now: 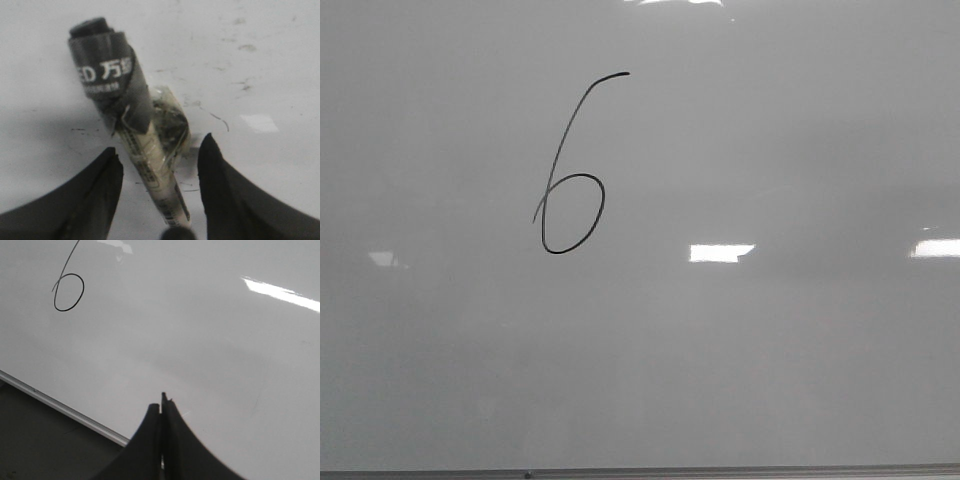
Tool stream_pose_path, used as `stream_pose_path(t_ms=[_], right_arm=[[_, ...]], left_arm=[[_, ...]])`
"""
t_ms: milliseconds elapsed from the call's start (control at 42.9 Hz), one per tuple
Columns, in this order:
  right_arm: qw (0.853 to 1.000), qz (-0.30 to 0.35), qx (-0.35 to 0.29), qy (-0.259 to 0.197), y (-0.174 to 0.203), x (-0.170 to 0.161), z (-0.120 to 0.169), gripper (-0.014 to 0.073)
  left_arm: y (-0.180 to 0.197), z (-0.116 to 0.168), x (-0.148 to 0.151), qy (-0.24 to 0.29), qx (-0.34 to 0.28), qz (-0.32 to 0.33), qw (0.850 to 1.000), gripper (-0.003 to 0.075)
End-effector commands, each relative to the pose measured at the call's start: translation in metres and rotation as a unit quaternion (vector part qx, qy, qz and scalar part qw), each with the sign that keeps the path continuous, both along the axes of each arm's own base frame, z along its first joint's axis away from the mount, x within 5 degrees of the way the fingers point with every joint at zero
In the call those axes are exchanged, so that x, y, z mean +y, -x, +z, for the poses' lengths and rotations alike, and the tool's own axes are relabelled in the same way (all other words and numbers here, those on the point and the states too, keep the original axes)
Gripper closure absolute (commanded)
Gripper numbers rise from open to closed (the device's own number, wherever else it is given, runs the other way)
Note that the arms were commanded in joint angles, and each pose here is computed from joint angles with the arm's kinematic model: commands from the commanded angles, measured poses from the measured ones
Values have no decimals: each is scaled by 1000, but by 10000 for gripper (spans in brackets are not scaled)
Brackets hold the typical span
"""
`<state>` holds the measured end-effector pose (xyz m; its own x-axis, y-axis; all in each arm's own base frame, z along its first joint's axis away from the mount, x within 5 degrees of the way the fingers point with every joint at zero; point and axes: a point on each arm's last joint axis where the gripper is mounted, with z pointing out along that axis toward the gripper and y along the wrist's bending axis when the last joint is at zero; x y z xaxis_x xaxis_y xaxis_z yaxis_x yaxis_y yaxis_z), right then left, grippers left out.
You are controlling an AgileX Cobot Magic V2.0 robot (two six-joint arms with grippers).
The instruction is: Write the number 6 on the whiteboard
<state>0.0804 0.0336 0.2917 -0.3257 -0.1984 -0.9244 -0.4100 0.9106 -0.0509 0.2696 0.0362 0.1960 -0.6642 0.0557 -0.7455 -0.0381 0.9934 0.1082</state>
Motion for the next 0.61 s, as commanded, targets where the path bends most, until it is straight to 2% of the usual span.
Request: stream_pose_path(t_ms=[0,210,373,512,582], right_arm=[[999,-15,-39,-16,-3,-2,14,655],[999,-15,-41,-16,-3,-2,14,655],[998,-19,-50,-20,-3,-2,16,655],[996,-39,-50,-65,-4,-3,19,655],[994,-49,-60,-83,-5,-4,21,655]], left_arm=[[-7,19,1,0,-58,6,998,347],[5,35,-1,0,-58,6,998,347],[30,71,-4,-9,-100,3,995,348],[60,102,-9,-16,-147,0,989,375],[77,113,-15,-21,-170,-12,985,415]])
